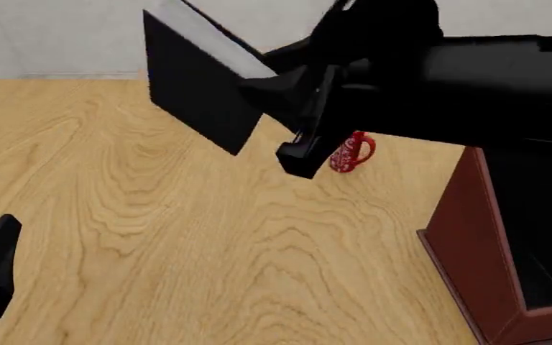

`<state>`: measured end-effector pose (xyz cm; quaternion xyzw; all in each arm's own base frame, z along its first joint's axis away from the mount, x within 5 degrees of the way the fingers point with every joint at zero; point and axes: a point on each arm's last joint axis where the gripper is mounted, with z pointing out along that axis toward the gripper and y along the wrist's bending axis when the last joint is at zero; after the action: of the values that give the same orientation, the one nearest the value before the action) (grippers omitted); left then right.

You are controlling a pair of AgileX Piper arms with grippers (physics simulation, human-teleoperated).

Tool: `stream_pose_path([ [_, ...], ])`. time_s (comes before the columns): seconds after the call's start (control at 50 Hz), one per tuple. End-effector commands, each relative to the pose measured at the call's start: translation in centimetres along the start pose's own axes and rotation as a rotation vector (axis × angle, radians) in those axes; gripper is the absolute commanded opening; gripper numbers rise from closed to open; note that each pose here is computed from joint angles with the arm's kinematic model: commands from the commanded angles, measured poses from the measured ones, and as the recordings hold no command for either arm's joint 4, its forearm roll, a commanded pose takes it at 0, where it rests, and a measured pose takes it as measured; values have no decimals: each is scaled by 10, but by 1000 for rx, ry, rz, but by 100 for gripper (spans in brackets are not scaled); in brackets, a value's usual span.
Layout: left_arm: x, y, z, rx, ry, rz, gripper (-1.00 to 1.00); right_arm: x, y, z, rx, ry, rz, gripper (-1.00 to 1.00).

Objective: Pick up the book and place it in the left compartment of the caddy.

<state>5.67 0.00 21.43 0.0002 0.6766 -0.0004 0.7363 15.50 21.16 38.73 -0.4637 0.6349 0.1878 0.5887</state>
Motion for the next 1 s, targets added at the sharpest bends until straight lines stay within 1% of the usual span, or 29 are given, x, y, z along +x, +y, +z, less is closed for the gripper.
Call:
stream_pose_path([
  [0.02, 0, 0, 0, 0, 0, 0, 100, -1, -16, -69, 102, -98, 158, -100],
  [0.04, 0, 0, 0, 0, 0, 0, 100, 1, -17, -72, 111, -96, 162, -100],
  [0.1, 0, 0, 0, 0, 0, 0, 100, 0, -18, -98, 136, -119, 182, -100],
  [0.12, 0, 0, 0, 0, 0, 0, 100, 0, -18, -100, 137, -122, 185, -100],
  [0.18, 0, 0, 0, 0, 0, 0, 100, 9, -15, -115, 146, -136, 217, -100],
  [0.24, 0, 0, 0, 0, 0, 0, 100, 16, -12, -128, 155, -144, 231, -100],
  [0.3, 0, 0, 0, 0, 0, 0, 100, 23, -11, -149, 193, -150, 253, -100],
  [0.38, 0, 0, 0, 0, 0, 0, 100, 33, -6, -166, 211, -157, 283, -100],
  [0.44, 0, 0, 0, 0, 0, 0, 100, 40, -3, -174, 217, -154, 301, -100],
  [0.5, 0, 0, 0, 0, 0, 0, 100, 50, 1, -184, 232, -147, 331, -100],
  [0.6, 0, 0, 0, 0, 0, 0, 100, 61, 8, -196, 233, -140, 358, -100],
  [0.64, 0, 0, 0, 0, 0, 0, 100, 61, 9, -202, 235, -143, 365, -100],
  [0.76, 0, 0, 0, 0, 0, 0, 100, 71, 16, -225, 288, -125, 423, -100],
  [0.9, 0, 0, 0, 0, 0, 0, 100, 74, 26, -253, 343, -119, 451, -100],
  [0.96, 0, 0, 0, 0, 0, -1, 100, 76, 30, -262, 353, -119, 459, -100],
  [1.0, 0, 0, 0, 0, 0, 0, 100, 75, 36, -278, 371, -123, 461, -100],
])
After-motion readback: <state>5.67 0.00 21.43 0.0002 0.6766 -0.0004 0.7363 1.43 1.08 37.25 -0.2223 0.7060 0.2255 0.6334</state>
